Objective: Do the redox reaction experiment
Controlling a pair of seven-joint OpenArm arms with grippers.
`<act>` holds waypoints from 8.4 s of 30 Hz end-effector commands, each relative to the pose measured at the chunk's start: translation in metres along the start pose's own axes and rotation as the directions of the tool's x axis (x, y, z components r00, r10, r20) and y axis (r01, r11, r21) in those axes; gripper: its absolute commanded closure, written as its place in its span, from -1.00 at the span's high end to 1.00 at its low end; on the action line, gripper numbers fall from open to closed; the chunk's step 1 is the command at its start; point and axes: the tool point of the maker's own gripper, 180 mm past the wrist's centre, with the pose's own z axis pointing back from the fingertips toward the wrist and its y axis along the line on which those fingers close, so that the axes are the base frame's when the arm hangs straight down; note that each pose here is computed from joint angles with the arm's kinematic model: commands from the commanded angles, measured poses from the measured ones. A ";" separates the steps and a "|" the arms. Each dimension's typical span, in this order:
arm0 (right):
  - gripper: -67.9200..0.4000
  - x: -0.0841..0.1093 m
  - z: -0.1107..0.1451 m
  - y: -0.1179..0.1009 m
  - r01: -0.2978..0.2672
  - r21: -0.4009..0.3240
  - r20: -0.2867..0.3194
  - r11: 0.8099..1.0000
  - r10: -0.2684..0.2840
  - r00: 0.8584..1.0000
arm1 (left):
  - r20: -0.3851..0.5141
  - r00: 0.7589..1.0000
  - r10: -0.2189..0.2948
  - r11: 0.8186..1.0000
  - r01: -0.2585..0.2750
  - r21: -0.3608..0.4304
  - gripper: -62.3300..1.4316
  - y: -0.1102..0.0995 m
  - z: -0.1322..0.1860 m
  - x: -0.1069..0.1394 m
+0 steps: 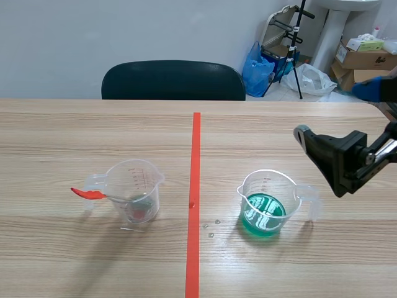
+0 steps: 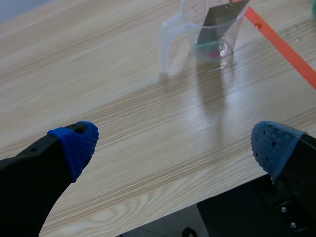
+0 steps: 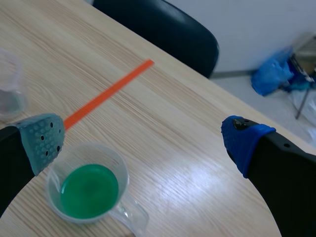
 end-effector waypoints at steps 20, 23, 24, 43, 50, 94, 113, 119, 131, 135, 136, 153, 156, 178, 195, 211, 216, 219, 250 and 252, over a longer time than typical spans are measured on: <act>1.00 0.027 -0.042 0.131 -0.070 0.405 0.159 0.912 0.005 0.987 | -0.053 0.997 -0.052 0.999 0.053 0.003 1.00 -0.005 0.007 -0.010; 1.00 0.029 -0.048 0.142 -0.073 0.406 0.208 0.911 -0.014 0.978 | -0.053 0.998 -0.033 0.999 0.031 -0.032 1.00 -0.012 0.007 -0.011; 1.00 0.030 -0.050 0.145 -0.079 0.404 0.225 0.911 -0.015 0.974 | -0.053 0.998 -0.029 0.999 0.027 -0.039 1.00 -0.013 0.007 -0.011; 1.00 0.010 -0.090 0.205 -0.085 0.468 0.375 0.880 -0.110 0.921 | -0.044 0.999 -0.019 0.999 0.017 -0.033 1.00 -0.014 0.008 -0.009; 1.00 0.004 -0.100 0.228 -0.106 0.488 0.409 0.866 -0.120 0.905 | -0.040 0.999 -0.018 0.999 0.017 -0.033 1.00 -0.014 0.008 -0.008; -0.47 0.025 -0.117 0.234 -0.135 0.434 0.534 0.891 -0.134 0.835 | 0.007 1.000 -0.017 0.999 0.017 -0.035 1.00 -0.014 0.008 0.000; -0.96 0.019 -0.118 0.230 -0.140 0.429 0.516 0.893 -0.115 0.849 | 0.007 1.000 -0.014 0.999 0.014 -0.033 1.00 -0.013 0.008 0.000; -0.95 0.022 -0.119 0.228 -0.147 0.425 0.526 0.893 -0.111 0.843 | 0.007 1.000 -0.014 0.999 0.014 -0.033 1.00 -0.013 0.008 0.000; -0.95 0.033 -0.123 0.220 -0.172 0.415 0.563 0.893 -0.104 0.820 | 0.007 1.000 -0.014 0.999 0.014 -0.034 1.00 -0.013 0.008 0.000; -0.95 0.036 -0.125 0.216 -0.146 0.424 0.554 0.894 -0.128 0.822 | 0.007 1.000 -0.014 0.999 0.014 -0.034 1.00 -0.013 0.008 0.000; -0.95 0.036 -0.125 0.214 -0.132 0.434 0.549 0.891 -0.145 0.823 | 0.007 1.000 -0.014 0.999 0.014 -0.034 1.00 -0.013 0.008 0.000; -0.95 0.056 -0.133 0.188 -0.115 0.474 0.520 0.873 -0.172 0.837 | 0.007 1.000 -0.013 0.999 0.014 -0.033 1.00 -0.013 0.008 0.000; -0.95 0.064 -0.135 0.182 -0.128 0.457 0.530 0.880 -0.154 0.834 | 0.008 1.000 -0.013 0.999 0.014 -0.033 1.00 -0.013 0.008 0.000; -0.95 0.120 -0.131 0.167 -0.118 0.430 0.498 0.895 -0.126 0.858 | 0.008 1.000 -0.013 0.999 0.014 -0.034 1.00 -0.013 0.008 0.000; -0.95 0.145 -0.122 0.170 -0.125 0.437 0.443 0.891 -0.093 0.892 | 0.008 1.000 -0.013 0.999 0.014 -0.034 1.00 -0.013 0.008 0.000; -0.95 0.143 -0.123 0.170 -0.123 0.435 0.431 0.892 -0.086 0.898 | 0.008 1.000 -0.013 0.999 0.014 -0.034 1.00 -0.013 0.008 0.000; -0.95 0.143 -0.123 0.170 -0.123 0.435 0.432 0.892 -0.086 0.898 | 0.008 1.000 -0.013 0.999 0.014 -0.034 1.00 -0.013 0.008 0.000; -0.95 0.143 -0.123 0.170 -0.123 0.435 0.432 0.892 -0.086 0.898 | 0.008 1.000 -0.013 0.999 0.014 -0.034 1.00 -0.013 0.008 0.000; -0.95 0.143 -0.123 0.170 -0.123 0.435 0.431 0.892 -0.087 0.898 | 0.008 1.000 -0.013 0.999 0.013 -0.034 1.00 -0.013 0.008 0.000; -0.95 0.143 -0.123 0.170 -0.123 0.435 0.431 0.892 -0.087 0.898 | 0.008 1.000 -0.013 0.999 0.013 -0.034 1.00 -0.013 0.008 0.000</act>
